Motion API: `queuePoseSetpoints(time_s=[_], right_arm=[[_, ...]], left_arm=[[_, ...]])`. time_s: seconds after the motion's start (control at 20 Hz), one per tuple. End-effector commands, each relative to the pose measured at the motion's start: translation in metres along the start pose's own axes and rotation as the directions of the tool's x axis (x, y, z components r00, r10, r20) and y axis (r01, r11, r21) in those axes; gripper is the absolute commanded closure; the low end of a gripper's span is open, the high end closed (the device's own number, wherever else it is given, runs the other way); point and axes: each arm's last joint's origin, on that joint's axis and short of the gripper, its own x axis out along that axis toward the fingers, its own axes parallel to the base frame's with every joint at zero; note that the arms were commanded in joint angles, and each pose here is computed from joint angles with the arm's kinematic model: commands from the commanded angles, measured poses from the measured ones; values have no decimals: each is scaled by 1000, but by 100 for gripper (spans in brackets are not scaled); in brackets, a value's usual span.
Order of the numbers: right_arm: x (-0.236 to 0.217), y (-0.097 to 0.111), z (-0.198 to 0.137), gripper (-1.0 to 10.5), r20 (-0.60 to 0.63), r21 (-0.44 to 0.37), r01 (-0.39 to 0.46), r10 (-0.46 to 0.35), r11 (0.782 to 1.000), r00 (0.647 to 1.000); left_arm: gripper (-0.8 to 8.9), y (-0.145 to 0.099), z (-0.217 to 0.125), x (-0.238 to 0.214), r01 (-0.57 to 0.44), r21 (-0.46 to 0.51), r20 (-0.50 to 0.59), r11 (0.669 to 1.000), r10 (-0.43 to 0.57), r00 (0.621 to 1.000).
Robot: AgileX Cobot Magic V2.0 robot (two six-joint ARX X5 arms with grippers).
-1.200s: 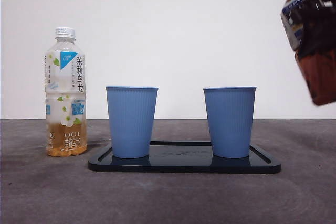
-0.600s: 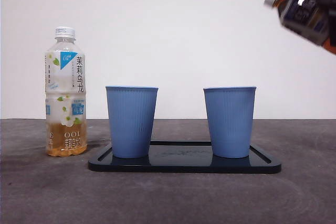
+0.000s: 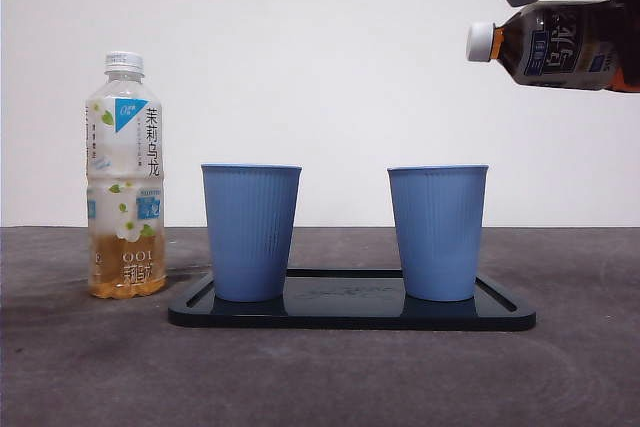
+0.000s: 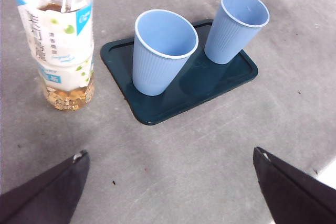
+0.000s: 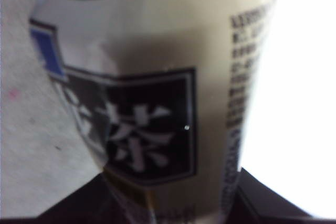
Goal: Pour the drink into the cup
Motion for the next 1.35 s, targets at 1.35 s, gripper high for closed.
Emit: queuePoseSetpoints(time_s=[1.35], right_arm=[[14, 16, 36, 852, -108, -243, 69, -98, 968, 989]], left_arm=[[312, -6, 4, -6, 28, 42, 31, 999, -29, 999]])
